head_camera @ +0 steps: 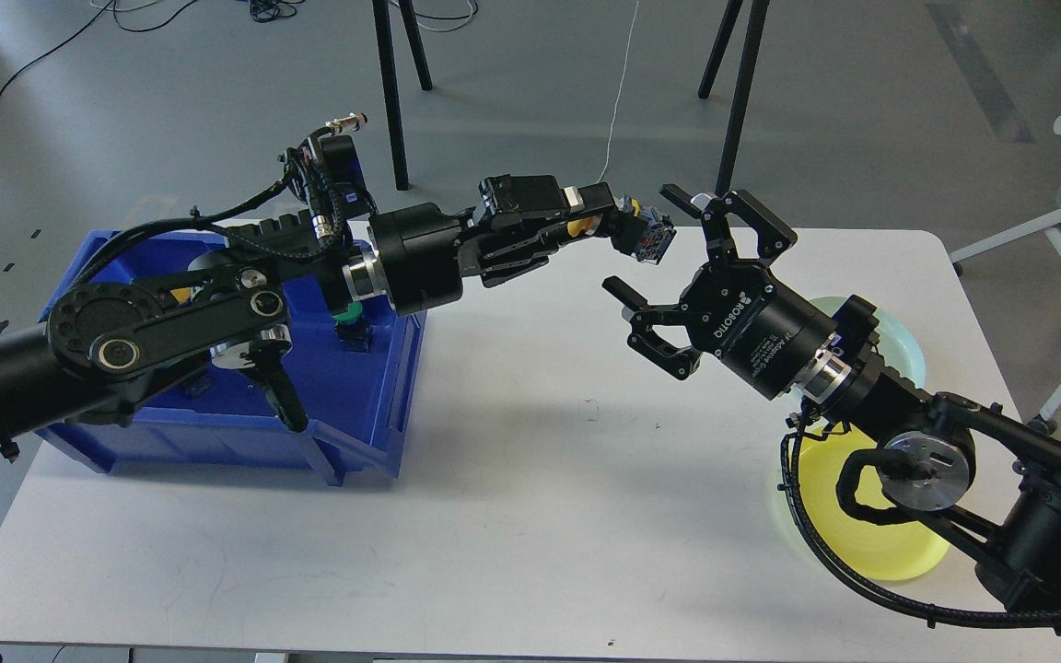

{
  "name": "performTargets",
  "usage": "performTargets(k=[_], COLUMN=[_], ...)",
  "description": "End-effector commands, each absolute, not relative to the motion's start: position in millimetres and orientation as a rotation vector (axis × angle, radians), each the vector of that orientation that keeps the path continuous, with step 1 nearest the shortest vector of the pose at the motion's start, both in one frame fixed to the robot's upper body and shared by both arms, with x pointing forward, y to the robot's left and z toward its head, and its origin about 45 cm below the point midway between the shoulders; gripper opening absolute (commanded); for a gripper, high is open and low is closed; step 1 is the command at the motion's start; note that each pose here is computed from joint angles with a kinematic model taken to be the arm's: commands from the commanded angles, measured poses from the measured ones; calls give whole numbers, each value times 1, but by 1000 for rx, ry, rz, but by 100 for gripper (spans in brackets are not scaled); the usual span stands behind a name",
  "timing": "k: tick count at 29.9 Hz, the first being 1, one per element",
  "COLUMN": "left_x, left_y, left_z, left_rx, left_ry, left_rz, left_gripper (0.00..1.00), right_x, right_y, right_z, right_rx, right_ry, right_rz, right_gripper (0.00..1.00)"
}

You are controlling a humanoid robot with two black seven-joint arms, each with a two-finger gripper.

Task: Pass button and place on color plate
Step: 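Grasp the button with the right gripper from the left gripper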

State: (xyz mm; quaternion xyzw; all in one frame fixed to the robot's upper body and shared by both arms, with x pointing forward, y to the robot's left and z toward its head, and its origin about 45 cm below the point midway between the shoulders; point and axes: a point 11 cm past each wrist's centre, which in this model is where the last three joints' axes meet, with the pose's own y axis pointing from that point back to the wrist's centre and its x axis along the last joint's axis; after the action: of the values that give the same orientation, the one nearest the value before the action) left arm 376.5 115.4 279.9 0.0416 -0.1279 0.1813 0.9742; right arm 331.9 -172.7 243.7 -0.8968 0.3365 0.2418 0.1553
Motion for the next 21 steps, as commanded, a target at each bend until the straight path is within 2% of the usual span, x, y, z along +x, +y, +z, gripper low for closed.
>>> performTargets(k=[1, 7, 10, 15, 16, 17, 19, 21], left_x=[377, 377, 377, 376, 376, 376, 377, 378], left_y=[116, 117, 117, 117, 117, 117, 117, 117], left_z=[280, 280, 280, 279, 280, 280, 280, 281], left_rx=[85, 86, 85, 87, 87, 86, 81, 76], left_ry=[-258, -258, -257, -247, -245, -244, -240, -239], left_rz=[366, 367, 368, 352, 350, 351, 358, 362], left_gripper=[0, 0, 1, 4, 7, 15, 39, 51], right_x=[332, 332, 333, 334, 334, 333, 334, 333], right_y=[-173, -173, -173, -175, -176, -176, -178, -178], right_z=[246, 248, 248, 248, 248, 248, 248, 247], right_rx=[-2558, -2574, -2575, -2578, -2580, -2580, -2584, -2585], right_ry=[959, 951, 959, 967, 969, 968, 973, 975], right_rz=[673, 636, 632, 628, 628, 627, 625, 627], right_gripper=[61, 13, 8, 6, 6, 5, 4, 3])
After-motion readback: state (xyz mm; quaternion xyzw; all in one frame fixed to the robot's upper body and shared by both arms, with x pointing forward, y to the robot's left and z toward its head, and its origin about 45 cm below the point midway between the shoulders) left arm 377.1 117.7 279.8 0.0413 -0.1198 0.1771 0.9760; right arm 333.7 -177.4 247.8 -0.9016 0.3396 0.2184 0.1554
